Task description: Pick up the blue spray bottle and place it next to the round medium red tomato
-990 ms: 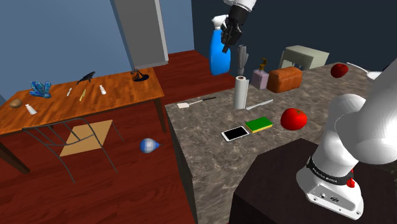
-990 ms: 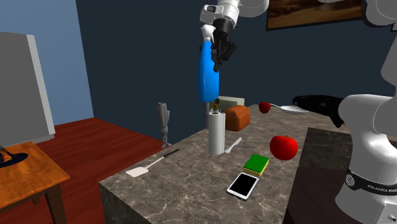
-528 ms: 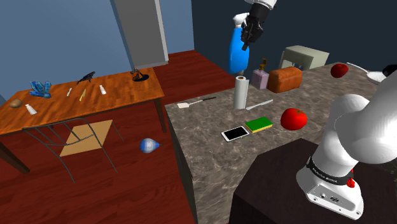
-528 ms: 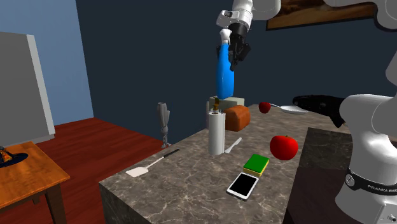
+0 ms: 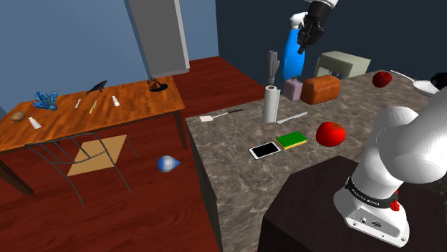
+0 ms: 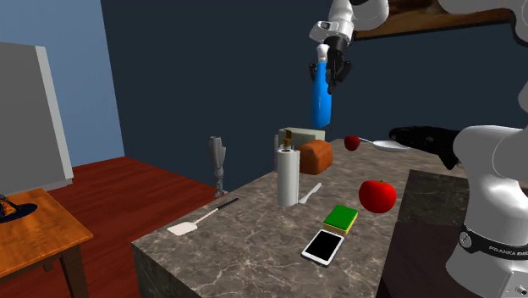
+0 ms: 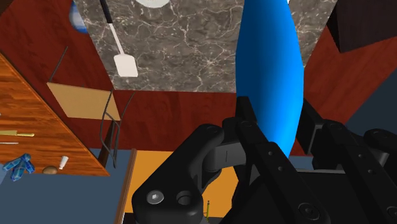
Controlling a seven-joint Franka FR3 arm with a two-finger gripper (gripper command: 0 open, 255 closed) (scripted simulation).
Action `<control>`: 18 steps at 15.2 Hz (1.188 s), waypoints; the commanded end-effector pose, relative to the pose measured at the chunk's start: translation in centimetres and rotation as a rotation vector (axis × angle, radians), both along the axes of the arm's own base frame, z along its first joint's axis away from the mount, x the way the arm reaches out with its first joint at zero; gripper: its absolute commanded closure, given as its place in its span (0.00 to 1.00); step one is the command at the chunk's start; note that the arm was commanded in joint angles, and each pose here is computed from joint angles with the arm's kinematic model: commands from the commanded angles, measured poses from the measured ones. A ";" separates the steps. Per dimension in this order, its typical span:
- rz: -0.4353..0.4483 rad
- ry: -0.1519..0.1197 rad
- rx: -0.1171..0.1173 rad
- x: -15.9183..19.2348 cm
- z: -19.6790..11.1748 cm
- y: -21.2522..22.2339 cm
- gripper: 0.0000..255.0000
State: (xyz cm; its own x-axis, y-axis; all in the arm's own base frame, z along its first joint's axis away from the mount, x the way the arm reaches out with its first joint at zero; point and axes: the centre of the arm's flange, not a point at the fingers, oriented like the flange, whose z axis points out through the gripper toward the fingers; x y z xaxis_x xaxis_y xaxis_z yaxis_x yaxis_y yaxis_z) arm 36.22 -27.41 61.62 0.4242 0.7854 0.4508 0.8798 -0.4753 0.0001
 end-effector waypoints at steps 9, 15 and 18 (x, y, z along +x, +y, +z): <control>0.001 0.000 0.000 -8.3 0.0 -9.9 1.00; 0.001 0.000 0.000 -13.4 0.0 -15.9 1.00; 0.001 0.000 0.000 -14.8 -0.5 -17.5 1.00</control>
